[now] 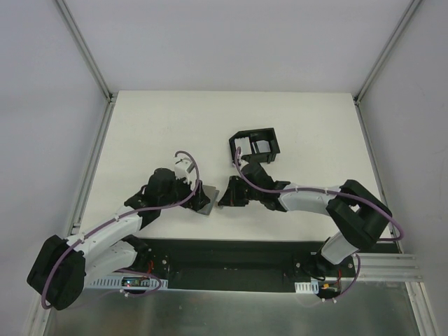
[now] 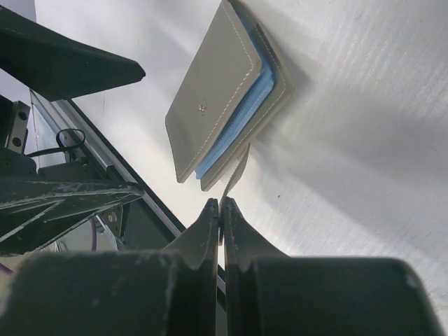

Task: Put the credit cards into the card holder
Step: Open the card holder at the center of the board.

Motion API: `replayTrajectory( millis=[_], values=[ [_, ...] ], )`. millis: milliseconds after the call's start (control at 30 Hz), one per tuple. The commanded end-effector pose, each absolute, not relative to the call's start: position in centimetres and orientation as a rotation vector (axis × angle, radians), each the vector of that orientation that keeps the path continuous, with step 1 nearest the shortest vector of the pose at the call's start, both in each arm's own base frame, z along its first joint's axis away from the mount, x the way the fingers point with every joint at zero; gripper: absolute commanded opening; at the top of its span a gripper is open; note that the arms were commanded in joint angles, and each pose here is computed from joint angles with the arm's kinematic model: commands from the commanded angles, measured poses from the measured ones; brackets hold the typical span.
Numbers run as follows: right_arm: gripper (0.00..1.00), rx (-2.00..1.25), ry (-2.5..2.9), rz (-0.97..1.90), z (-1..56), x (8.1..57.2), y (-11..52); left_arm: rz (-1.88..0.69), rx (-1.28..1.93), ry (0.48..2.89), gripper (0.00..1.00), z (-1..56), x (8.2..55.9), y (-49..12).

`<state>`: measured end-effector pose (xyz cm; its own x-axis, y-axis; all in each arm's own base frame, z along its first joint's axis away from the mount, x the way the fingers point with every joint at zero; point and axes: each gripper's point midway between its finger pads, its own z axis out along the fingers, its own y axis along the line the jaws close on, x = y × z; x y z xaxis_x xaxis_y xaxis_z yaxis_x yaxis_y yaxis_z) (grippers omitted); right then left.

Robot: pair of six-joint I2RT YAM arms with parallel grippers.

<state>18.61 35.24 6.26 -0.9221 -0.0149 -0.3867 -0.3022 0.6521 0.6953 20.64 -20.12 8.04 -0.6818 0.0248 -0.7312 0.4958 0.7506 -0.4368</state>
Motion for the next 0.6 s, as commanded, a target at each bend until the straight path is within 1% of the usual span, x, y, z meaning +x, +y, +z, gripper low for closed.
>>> replayTrajectory(
  millis=[0,100,200,267,567],
  values=[
    [0.01,-0.292,2.426,1.229,9.1,19.6,36.7,-0.793,0.470,2.208,0.77,8.6,20.9,-20.7],
    [0.01,-0.309,2.446,1.241,8.6,19.3,37.0,-0.753,0.460,2.239,0.77,8.0,21.2,-20.4],
    [0.01,-0.309,2.446,1.242,8.3,19.4,37.2,-0.721,0.445,2.268,0.73,7.7,21.4,-20.1],
    [0.01,-0.308,2.452,1.242,8.1,19.5,37.2,-0.716,0.427,2.272,0.73,7.7,21.4,-20.0],
    [0.01,-0.299,2.432,1.264,8.3,19.5,37.6,-0.682,0.415,2.269,0.75,7.4,21.5,-19.5]
  ],
)
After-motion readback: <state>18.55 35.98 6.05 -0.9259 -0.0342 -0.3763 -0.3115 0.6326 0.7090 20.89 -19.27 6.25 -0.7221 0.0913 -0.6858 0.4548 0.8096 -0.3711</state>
